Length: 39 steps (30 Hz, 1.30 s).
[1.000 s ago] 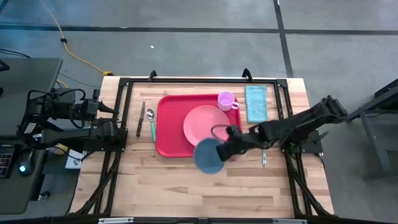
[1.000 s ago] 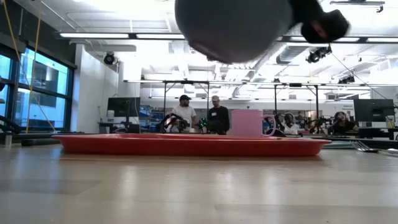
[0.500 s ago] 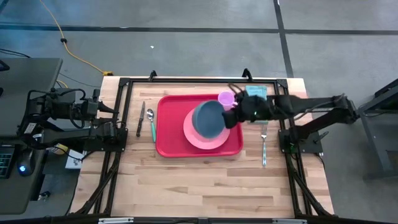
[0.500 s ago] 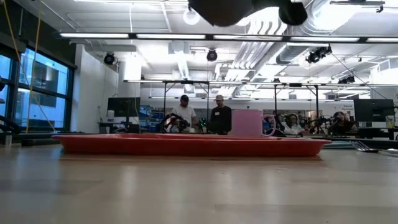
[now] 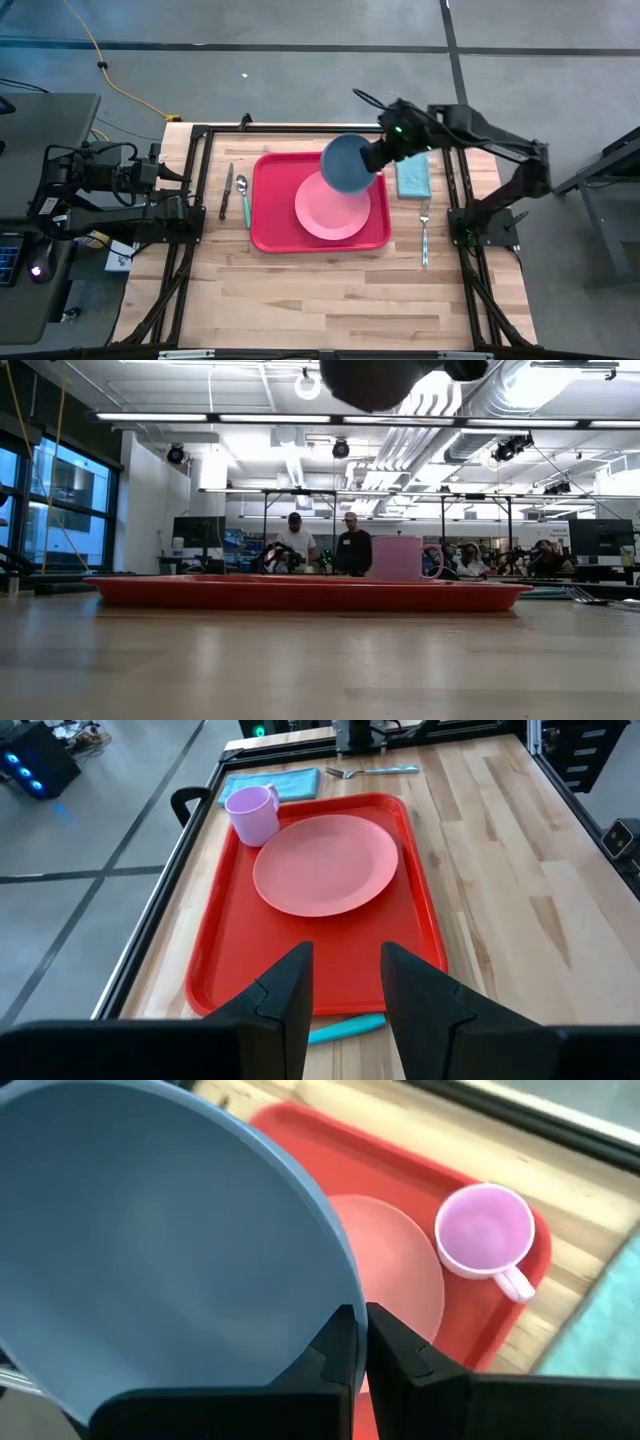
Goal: Set up tray
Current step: Put the blue bowl on the pink plate on the tray
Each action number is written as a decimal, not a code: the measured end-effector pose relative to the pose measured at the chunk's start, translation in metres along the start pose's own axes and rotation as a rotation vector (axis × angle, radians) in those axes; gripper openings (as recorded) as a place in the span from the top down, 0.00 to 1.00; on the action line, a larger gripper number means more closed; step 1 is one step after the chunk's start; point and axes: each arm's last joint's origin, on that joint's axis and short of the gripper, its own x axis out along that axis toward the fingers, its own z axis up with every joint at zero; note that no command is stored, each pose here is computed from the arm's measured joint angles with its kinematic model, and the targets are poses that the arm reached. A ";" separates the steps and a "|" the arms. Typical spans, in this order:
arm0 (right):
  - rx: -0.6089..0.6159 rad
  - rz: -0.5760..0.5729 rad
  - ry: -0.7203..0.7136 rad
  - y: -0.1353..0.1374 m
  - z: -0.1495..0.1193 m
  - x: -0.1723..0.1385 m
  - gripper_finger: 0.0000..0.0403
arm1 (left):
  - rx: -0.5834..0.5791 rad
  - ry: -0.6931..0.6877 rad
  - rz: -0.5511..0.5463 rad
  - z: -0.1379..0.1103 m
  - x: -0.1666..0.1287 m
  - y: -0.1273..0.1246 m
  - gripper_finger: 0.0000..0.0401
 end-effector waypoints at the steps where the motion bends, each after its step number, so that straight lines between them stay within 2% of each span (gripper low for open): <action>1: 0.000 -0.017 0.025 0.000 0.005 0.004 1.00 | -0.004 0.000 0.000 0.000 0.000 0.000 0.62; 4: 0.000 -0.078 0.114 -0.002 0.016 0.019 1.00 | -0.023 0.000 0.000 0.000 0.000 0.000 0.62; 8: -0.021 -0.092 0.223 0.001 0.028 0.049 1.00 | -0.025 0.000 0.000 0.000 0.000 0.000 0.62; 16: -0.080 -0.136 0.395 0.006 0.027 0.111 1.00 | -0.025 0.000 0.001 0.000 0.000 0.000 0.62; 39: -0.158 -0.205 0.578 -0.004 0.023 0.200 1.00 | -0.040 -0.001 0.000 0.000 0.000 0.000 0.62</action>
